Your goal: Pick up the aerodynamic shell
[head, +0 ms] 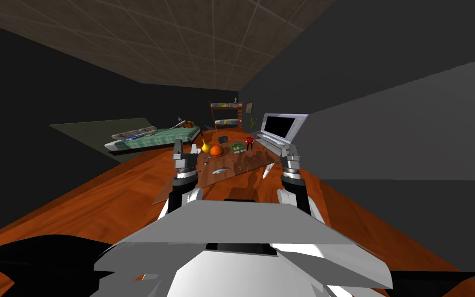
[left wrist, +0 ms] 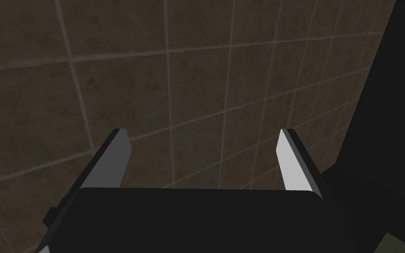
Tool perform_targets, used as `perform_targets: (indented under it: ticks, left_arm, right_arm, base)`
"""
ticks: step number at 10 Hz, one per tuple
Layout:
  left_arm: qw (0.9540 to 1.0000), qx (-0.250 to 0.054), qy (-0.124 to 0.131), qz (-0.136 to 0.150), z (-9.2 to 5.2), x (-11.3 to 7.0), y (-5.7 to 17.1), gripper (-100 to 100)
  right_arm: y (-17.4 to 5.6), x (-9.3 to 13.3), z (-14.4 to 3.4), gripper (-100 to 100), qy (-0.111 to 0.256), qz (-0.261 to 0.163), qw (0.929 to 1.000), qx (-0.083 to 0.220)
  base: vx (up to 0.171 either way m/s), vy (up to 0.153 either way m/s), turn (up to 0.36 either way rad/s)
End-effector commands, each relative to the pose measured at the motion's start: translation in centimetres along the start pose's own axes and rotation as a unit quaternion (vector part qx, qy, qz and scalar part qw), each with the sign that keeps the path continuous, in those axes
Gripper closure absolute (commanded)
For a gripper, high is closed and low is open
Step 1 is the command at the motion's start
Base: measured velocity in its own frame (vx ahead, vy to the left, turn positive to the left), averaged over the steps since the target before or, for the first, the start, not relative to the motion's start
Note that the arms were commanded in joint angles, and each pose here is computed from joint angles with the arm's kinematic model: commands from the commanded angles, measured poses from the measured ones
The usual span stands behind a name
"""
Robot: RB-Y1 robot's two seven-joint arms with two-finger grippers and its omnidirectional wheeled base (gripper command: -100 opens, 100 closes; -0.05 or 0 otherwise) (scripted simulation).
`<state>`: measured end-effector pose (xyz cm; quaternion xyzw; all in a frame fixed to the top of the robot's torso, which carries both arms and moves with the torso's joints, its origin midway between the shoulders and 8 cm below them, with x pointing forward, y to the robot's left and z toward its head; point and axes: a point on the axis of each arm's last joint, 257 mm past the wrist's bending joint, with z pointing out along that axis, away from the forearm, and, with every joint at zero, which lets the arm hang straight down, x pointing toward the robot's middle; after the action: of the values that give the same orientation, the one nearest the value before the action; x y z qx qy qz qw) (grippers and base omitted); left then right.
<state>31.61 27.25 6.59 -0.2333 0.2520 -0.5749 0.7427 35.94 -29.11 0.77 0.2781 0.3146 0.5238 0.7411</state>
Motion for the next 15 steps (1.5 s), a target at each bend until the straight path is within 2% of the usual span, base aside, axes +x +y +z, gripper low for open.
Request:
perform_targets:
  ticks: [1, 4, 6, 7, 10, 11, 12, 13, 14, 15]
  left_arm:
    - [0.9997, -0.017, 0.019, 0.001, -0.1, 0.5, 1.3, -100]
    - [0.9974, -0.058, 0.043, 0.001, -0.4, 0.9, 4.4, -100]
    - [0.9938, -0.095, 0.057, 0.001, -0.8, 1.0, 7.1, -100]
    - [0.9936, -0.097, 0.057, 0.001, -0.8, 1.1, 7.2, -100]
    - [0.9839, -0.162, 0.076, 0.001, -1.8, 0.9, 12.1, -100]
    - [0.9823, -0.171, 0.076, 0.002, -2.0, 0.9, 12.5, -100]
    - [0.9776, -0.194, 0.081, 0.002, -2.5, 0.7, 14.3, -100]
    - [0.9766, -0.199, 0.081, 0.002, -2.6, 0.7, 14.5, -100]
    - [0.9721, -0.218, 0.085, 0.003, -3.0, 0.4, 16.1, -100]
    - [0.9699, -0.228, 0.085, 0.003, -3.2, 0.4, 16.5, -100]
  right_arm:
    - [0.0, 0.0, 0.0, 0, 0.0, 0.0, 1.0, 0.0]
    - [0.0, 0.0, 0.0, 0, 0.0, 0.0, 1.0, 0.0]
    - [0.0, 0.0, 0.0, 0, 0.0, 0.0, 1.0, 0.0]
    - [0.0, 0.0, 0.0, 0, 0.0, 0.0, 1.0, 0.0]
    - [0.0, 0.0, 0.0, 0, 0.0, 0.0, 1.0, 0.0]
    - [0.0, 0.0, 0.0, 0, 0.0, 0.0, 1.0, 0.0]
    - [0.0, 0.0, 0.0, 0, 0.0, 0.0, 1.0, 0.0]
    - [0.0, 0.0, 0.0, 0, 0.0, 0.0, 1.0, 0.0]
    - [0.0, 0.0, 0.0, 0, 0.0, 0.0, 1.0, 0.0]
    - [0.0, 0.0, 0.0, 0, 0.0, 0.0, 1.0, 0.0]
  base:
    - [-0.006, -0.027, -0.035]
    - [-0.025, -0.058, -0.044]
    - [-0.027, -0.083, -0.055]
    - [-0.009, -0.055, -0.019]
    - [-0.015, -0.075, -0.059]
    - [-0.019, -0.082, -0.018]
    - [-0.014, -0.064, -0.044]
    - [-0.008, -0.046, -0.02]
    - [-0.013, -0.058, -0.049]
    - [-0.009, -0.056, -0.015]
